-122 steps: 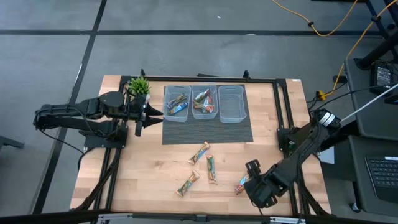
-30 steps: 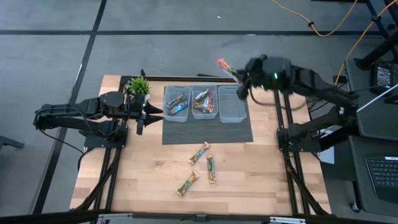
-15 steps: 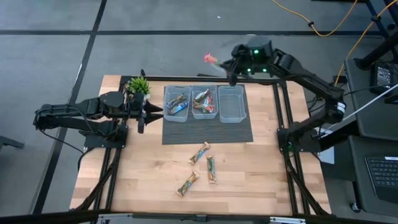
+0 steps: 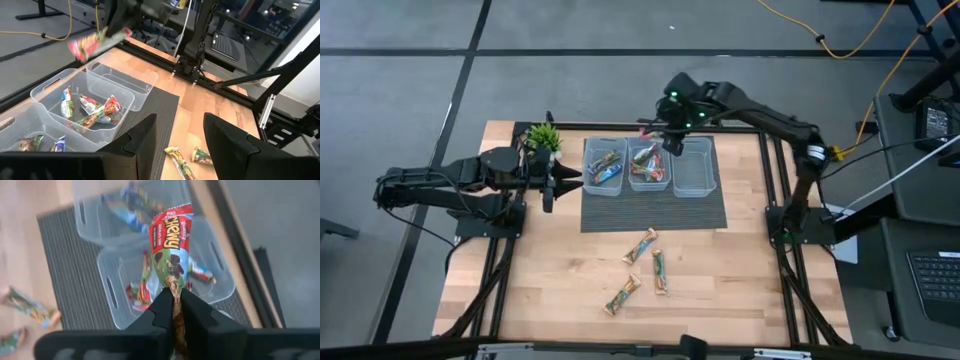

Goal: Pick and place Granola Bars by type
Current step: Put the red granola bar into the middle transparent bin, then put the yellow granola bar into the right transparent bin

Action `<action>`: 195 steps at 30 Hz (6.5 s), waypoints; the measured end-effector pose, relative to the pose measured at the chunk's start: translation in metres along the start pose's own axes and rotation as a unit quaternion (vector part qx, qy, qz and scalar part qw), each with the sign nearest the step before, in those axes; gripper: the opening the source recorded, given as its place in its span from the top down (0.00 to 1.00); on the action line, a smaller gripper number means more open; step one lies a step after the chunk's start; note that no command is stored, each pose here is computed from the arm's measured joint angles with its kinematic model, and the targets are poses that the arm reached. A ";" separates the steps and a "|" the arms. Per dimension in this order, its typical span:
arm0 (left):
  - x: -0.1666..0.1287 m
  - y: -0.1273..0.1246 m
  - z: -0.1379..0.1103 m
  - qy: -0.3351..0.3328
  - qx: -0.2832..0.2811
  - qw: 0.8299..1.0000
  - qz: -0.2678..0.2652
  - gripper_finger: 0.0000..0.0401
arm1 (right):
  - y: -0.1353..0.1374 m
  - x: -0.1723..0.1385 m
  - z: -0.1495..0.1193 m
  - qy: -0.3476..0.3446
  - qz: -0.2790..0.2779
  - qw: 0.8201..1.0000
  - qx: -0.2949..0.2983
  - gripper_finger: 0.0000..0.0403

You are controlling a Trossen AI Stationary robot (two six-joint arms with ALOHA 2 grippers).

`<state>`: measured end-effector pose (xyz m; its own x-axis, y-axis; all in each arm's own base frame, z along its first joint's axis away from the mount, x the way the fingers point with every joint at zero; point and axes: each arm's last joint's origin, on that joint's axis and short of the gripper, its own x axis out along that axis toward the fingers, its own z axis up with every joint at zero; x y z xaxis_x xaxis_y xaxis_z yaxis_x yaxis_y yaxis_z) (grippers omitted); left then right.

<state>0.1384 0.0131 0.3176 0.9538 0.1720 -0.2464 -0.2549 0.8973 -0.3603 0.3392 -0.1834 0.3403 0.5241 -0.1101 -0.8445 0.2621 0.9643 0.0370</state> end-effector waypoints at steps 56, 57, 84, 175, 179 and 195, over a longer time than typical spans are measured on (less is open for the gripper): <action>0.007 -0.002 -0.003 0.027 0.003 0.999 -0.030 0.61 | 0.181 -0.139 -0.045 -0.028 0.115 0.990 -0.078 0.62; 0.009 -0.002 -0.003 0.032 0.001 0.999 -0.028 0.61 | 0.189 -0.146 -0.050 -0.036 0.109 0.990 -0.081 0.62; 0.106 -0.037 -0.057 0.181 0.004 0.979 -0.096 0.61 | 0.213 -0.113 -0.184 -0.183 0.103 0.977 -0.045 0.62; 0.141 -0.089 0.058 0.005 0.048 0.996 0.078 0.93 | 0.168 -0.098 -0.161 -0.371 0.107 0.922 0.006 0.62; 0.154 -0.084 0.055 0.013 0.047 0.996 0.076 0.92 | 0.155 -0.102 -0.148 -0.421 0.098 0.902 0.006 0.60; 0.187 -0.093 0.066 -0.006 0.067 0.997 0.030 0.92 | 0.142 -0.066 -0.105 -0.481 0.151 0.863 0.024 0.29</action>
<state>0.3510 -0.0114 0.3645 0.9394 0.2321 -0.2524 -0.2897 0.9311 -0.2218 0.2569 -0.0138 0.3457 0.9988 -0.0270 0.0406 0.0175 0.9755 0.2192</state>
